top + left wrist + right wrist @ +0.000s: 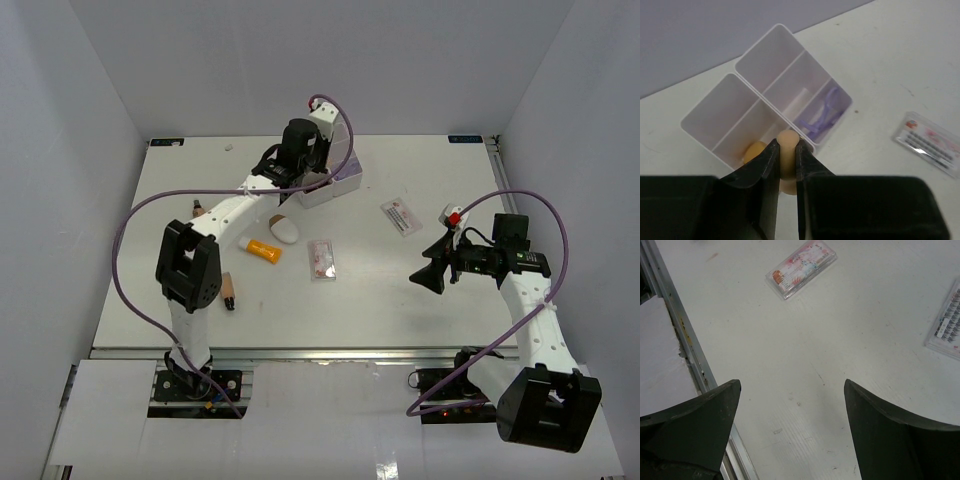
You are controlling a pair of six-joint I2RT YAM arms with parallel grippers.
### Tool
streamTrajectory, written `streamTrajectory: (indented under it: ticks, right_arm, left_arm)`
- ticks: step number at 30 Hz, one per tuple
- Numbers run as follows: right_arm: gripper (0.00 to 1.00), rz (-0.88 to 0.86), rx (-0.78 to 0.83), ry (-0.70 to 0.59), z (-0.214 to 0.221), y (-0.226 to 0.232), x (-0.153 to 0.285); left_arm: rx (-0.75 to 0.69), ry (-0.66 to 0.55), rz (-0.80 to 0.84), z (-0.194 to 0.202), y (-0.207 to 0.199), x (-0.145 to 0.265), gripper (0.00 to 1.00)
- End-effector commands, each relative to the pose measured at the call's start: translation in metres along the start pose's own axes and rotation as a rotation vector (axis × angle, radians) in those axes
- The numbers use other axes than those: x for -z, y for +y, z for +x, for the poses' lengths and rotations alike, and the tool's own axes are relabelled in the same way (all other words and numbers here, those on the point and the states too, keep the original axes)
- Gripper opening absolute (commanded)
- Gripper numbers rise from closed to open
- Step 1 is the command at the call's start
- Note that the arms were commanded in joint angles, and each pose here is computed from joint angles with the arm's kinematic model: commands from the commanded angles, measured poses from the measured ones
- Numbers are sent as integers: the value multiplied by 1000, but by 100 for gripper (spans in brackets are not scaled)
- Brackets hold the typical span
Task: Organize the makeup
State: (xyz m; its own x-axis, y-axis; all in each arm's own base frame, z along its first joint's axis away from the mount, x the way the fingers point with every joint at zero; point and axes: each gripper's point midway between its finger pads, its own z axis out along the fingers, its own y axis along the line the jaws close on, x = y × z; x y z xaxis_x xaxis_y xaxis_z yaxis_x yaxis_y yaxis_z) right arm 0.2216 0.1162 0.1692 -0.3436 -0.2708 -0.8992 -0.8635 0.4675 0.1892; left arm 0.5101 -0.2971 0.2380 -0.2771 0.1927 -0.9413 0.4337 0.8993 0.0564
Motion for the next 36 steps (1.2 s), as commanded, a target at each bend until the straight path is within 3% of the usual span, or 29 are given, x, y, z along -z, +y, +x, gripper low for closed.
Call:
streamTrajectory:
  ticks: [1, 14, 17, 21, 26, 32, 36]
  right_arm:
    - [90, 38, -1, -5, -1, -8, 1]
    - [90, 58, -20, 4, 2, -15, 0]
    - [90, 63, -25, 7, 3, -16, 0]
    - [90, 66, -28, 6, 3, -16, 1]
    - [90, 71, -33, -2, 3, -17, 3]
    - [90, 74, -38, -7, 3, -18, 4]
    - [90, 77, -38, -6, 5, -18, 5]
  left_arm:
    - [-76, 15, -156, 3, 46, -28, 3]
    - [-59, 51, -235, 31, 82, -71, 9]
    - [-52, 62, -236, 38, 85, -76, 18]
    - [-30, 73, -203, 42, 78, -77, 47]
    - [-12, 76, -173, 38, 72, -67, 67]
    - [-17, 72, -166, 28, 72, -54, 71]
    - [22, 15, -110, -4, 62, -32, 70]
